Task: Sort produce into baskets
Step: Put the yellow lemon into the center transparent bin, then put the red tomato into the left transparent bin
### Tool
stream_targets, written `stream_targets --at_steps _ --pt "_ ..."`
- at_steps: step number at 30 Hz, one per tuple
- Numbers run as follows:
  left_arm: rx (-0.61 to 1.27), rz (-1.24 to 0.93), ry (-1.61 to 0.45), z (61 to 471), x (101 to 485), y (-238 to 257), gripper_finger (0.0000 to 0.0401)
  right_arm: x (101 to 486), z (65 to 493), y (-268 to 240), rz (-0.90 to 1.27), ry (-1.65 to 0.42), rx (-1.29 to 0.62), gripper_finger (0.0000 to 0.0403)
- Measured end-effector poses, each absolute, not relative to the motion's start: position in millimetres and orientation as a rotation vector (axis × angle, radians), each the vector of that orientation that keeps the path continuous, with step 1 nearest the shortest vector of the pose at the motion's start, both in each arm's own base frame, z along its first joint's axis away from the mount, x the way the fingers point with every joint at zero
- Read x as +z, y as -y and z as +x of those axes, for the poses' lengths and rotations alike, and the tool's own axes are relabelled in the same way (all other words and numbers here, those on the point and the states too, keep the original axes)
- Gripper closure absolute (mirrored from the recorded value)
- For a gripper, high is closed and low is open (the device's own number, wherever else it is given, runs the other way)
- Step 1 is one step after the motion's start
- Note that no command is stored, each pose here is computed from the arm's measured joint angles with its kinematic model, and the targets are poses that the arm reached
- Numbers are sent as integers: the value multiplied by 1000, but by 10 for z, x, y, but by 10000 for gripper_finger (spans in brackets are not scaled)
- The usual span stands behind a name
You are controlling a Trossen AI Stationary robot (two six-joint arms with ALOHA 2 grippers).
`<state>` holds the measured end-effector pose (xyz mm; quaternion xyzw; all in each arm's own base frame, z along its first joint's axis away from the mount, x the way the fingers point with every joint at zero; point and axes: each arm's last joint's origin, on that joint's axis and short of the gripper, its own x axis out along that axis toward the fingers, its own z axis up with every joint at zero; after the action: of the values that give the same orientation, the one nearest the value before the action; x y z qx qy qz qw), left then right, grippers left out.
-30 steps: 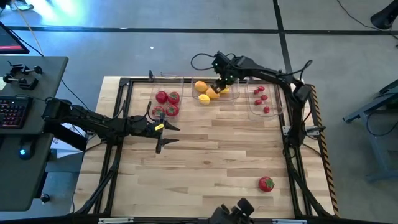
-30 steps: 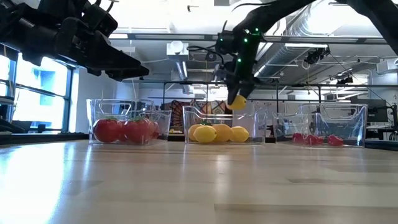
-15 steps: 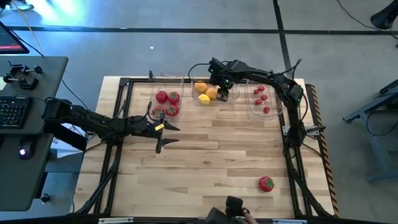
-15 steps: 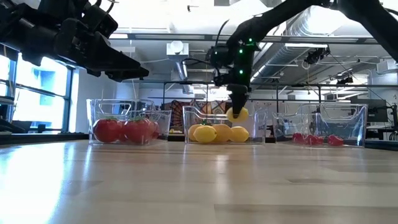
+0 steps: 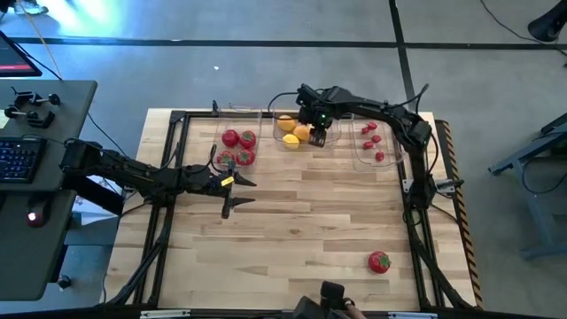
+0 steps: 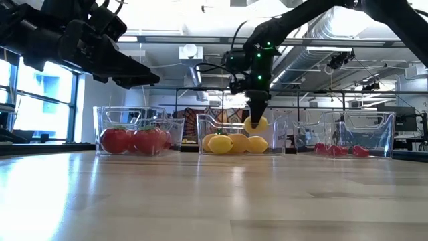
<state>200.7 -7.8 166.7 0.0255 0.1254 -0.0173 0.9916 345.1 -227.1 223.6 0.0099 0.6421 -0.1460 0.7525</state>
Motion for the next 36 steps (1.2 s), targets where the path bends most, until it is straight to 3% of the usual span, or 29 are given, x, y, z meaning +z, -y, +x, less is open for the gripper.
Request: stream_targets --at_steps 17,30,36 --pt "-34 44 -253 2007 1666 78 184 2060 3482 2291 30 -1463 -322 217" --pt "-35 52 -252 2007 1666 78 184 2026 3488 2292 100 -1464 -412 118" --pt "-35 54 -252 2007 1666 77 184 2145 3543 2208 43 -1493 -410 104"
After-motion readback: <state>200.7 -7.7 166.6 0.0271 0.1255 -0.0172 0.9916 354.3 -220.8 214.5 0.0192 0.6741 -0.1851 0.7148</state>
